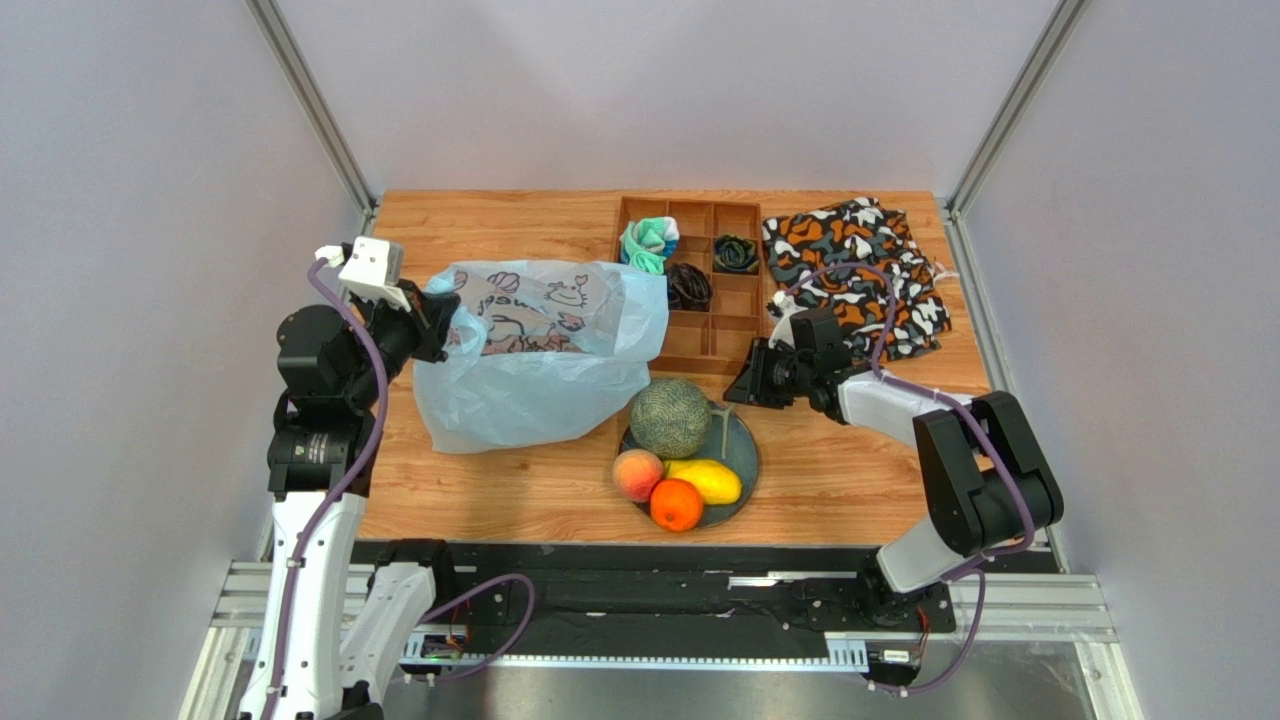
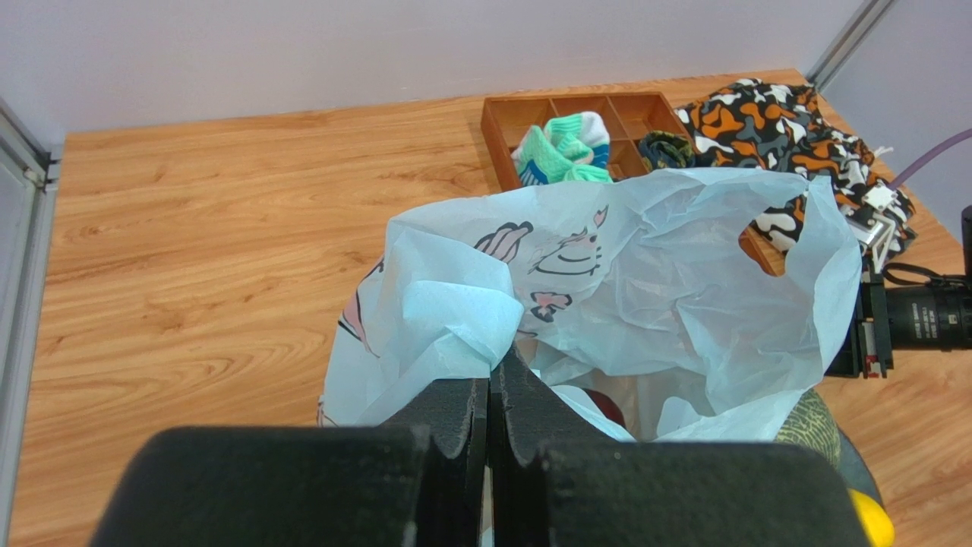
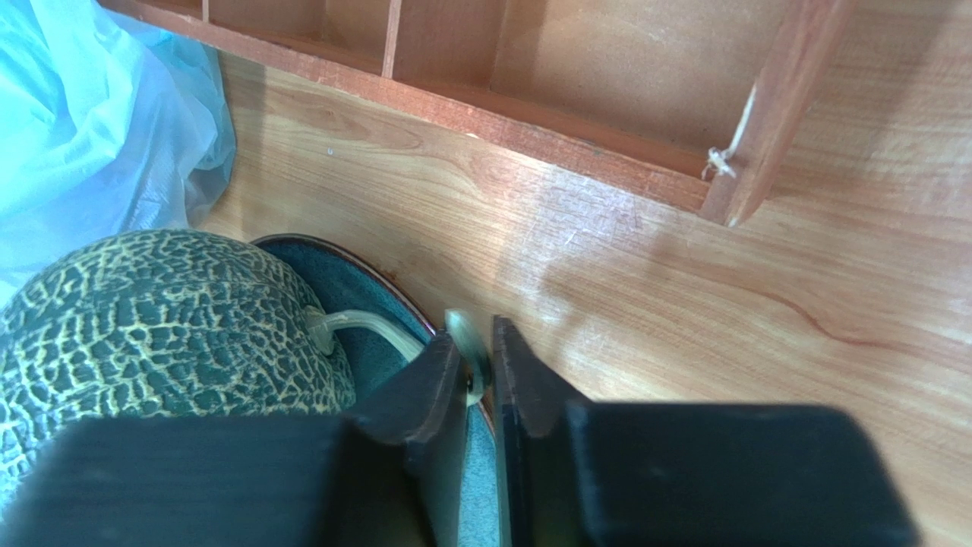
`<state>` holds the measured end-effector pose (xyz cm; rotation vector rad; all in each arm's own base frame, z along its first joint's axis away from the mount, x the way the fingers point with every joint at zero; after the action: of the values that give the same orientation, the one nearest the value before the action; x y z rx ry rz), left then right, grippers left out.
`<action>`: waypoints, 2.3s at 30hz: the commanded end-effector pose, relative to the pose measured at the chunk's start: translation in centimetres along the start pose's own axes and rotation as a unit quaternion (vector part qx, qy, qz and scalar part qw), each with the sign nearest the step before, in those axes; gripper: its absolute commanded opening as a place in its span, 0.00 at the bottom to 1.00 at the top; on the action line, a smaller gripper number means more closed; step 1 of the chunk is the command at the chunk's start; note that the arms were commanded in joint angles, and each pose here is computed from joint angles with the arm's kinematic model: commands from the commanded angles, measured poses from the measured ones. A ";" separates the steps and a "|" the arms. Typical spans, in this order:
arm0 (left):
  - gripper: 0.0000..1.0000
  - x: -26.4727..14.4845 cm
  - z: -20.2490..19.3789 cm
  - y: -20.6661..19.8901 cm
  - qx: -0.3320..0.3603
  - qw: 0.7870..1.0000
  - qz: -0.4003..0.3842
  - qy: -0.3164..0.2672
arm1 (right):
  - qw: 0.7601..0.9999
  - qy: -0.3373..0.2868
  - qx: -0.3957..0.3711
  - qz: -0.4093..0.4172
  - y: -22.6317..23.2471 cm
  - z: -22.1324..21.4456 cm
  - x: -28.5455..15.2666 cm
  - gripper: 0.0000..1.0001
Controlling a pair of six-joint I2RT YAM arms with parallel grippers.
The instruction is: Place the fruits into the plastic bag
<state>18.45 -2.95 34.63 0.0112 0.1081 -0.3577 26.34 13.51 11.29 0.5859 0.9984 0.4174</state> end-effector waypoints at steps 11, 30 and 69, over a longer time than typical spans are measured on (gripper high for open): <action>0.00 -0.1 0.6 -0.2 -0.001 1.000 -0.006 -0.012 | 0.999 -0.048 -0.022 0.007 2.2 1.9 -1.9 0.00; 0.00 -0.2 0.6 -0.2 0.000 1.000 -0.005 -0.014 | 0.985 -0.140 -0.074 -0.065 4.0 5.1 -6.7 0.00; 0.00 -0.3 0.7 -0.2 0.004 1.000 -0.001 -0.016 | 0.914 -0.383 -0.130 0.036 14.4 9.4 -21.5 0.00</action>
<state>18.37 -2.95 34.68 0.0122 0.1050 -0.3573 23.32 8.65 33.16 0.4058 0.3768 0.2186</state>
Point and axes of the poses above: each gripper's point midway between its finger pads, its own x axis out along the fingers, its own y axis along the line the jaws close on, z = x × y, the point moved 10 cm from there along -x, back along the fingers, and after that the axes turned 8 degrees about x, right-handed, at the moved point
